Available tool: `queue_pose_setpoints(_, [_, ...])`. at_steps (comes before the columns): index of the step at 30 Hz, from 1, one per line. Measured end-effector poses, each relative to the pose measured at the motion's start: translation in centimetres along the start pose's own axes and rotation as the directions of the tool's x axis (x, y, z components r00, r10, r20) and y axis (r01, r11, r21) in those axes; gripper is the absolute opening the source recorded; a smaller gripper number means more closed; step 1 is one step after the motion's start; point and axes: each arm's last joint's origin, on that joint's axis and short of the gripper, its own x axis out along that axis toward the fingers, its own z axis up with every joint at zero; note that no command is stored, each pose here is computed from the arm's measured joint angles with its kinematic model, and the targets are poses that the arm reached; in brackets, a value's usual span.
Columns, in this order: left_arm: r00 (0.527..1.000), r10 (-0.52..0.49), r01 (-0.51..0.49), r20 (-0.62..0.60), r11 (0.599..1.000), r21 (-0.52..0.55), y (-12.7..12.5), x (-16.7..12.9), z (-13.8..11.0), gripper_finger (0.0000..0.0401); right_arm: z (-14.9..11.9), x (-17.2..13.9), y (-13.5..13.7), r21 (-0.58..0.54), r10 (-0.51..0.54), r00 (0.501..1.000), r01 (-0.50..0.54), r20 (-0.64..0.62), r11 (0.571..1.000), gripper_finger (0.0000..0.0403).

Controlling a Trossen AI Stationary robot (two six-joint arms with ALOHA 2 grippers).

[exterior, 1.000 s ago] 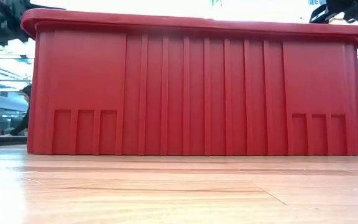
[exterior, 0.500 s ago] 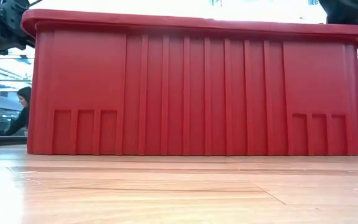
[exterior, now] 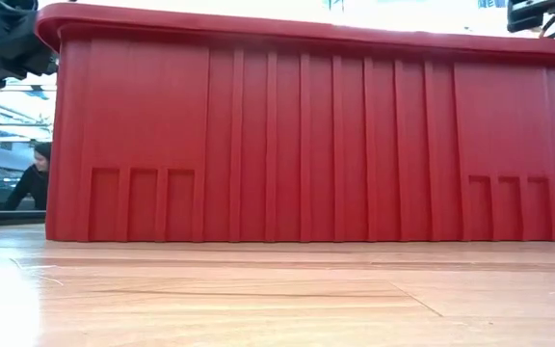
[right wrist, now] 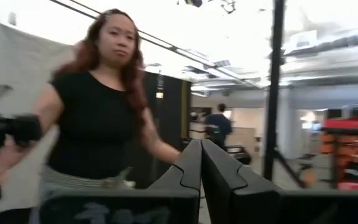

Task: Pick and place slides into bin
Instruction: Return to Home Position

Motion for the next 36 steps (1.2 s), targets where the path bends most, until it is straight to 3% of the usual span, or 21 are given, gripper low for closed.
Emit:
queue_pose_setpoints(9, [0.996,-0.088,0.088,-0.025,0.996,-0.012,-0.2,0.0,-0.2,0.0003,-0.2,0.0,0.4,0.31,0.148,0.988,-0.126,-0.049,0.942,0.0])
queue_pose_setpoints(16, [0.98,-0.189,0.186,-0.069,0.981,-0.046,-0.5,0.0,-0.7,0.001,-0.8,-0.1,0.6,0.412,0.252,0.961,-0.186,-0.113,0.892,0.0])
queue_pose_setpoints(24, [0.979,-0.195,0.192,-0.063,0.98,-0.048,-0.5,0.0,-0.6,0.0001,0.3,-0.2,1.0,0.364,0.309,0.95,-0.271,-0.047,0.891,0.0])
queue_pose_setpoints(29, [0.979,-0.194,0.191,-0.062,0.98,-0.054,-0.5,0.0,-0.6,0.0012,0.3,-0.2,1.1,0.538,0.347,0.936,-0.264,-0.057,0.801,0.0])
queue_pose_setpoints(31, [0.979,-0.194,0.191,-0.061,0.98,-0.051,-0.5,0.0,-0.6,0.0017,0.0,-0.2,1.1,0.567,0.354,0.932,-0.253,-0.073,0.784,0.0])
queue_pose_setpoints(36, [0.979,-0.193,0.191,-0.059,0.981,-0.044,-0.5,0.0,-0.6,0.0019,-1.3,-0.2,0.9,0.546,0.341,0.928,-0.208,-0.152,0.812,0.0])
